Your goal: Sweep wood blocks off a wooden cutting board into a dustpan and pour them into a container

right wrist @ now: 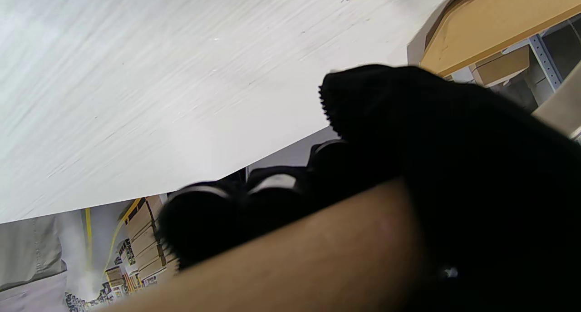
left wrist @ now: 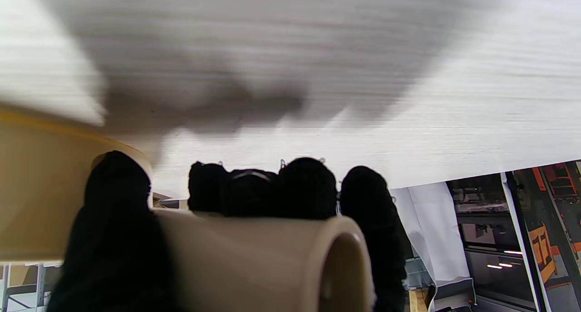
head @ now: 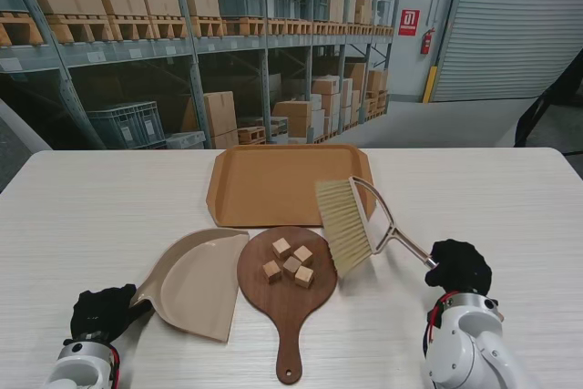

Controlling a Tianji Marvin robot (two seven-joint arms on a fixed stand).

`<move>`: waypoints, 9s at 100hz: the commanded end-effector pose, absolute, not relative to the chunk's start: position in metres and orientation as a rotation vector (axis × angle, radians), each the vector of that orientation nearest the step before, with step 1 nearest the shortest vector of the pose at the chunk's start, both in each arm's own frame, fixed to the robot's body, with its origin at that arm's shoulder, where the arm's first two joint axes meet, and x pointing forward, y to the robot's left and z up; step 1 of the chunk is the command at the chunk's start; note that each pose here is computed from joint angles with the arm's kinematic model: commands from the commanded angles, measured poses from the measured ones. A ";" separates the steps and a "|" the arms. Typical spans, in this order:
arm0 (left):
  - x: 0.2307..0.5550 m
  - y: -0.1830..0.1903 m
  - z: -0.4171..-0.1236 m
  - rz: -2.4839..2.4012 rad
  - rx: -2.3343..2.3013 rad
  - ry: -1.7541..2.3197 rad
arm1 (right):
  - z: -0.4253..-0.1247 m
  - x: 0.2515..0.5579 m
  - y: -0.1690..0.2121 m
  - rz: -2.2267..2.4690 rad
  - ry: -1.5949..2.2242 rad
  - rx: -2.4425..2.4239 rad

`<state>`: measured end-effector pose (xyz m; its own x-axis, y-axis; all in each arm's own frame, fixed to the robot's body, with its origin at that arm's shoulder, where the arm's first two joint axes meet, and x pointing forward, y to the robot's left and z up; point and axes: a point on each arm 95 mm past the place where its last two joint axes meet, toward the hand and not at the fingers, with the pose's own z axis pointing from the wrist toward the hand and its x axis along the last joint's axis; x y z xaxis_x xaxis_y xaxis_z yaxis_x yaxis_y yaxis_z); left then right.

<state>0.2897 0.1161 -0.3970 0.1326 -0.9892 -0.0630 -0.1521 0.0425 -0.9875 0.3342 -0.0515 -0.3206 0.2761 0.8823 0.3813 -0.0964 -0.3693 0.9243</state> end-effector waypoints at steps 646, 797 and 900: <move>0.288 0.105 -0.410 -0.941 -1.362 1.378 | -0.382 0.374 -0.117 0.644 0.589 1.755; 0.288 0.105 -0.410 -0.939 -1.367 1.376 | -0.388 0.368 -0.125 0.658 0.809 1.697; 0.288 0.106 -0.410 -0.936 -1.368 1.373 | -0.326 0.354 -0.096 1.029 0.875 1.515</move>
<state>0.2996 0.1077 -0.3928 0.0816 -0.9913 -0.1035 -0.1964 0.0858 -0.9768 0.3569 -0.1045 -0.3317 0.3984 0.9060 0.1428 0.0135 -0.1614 0.9868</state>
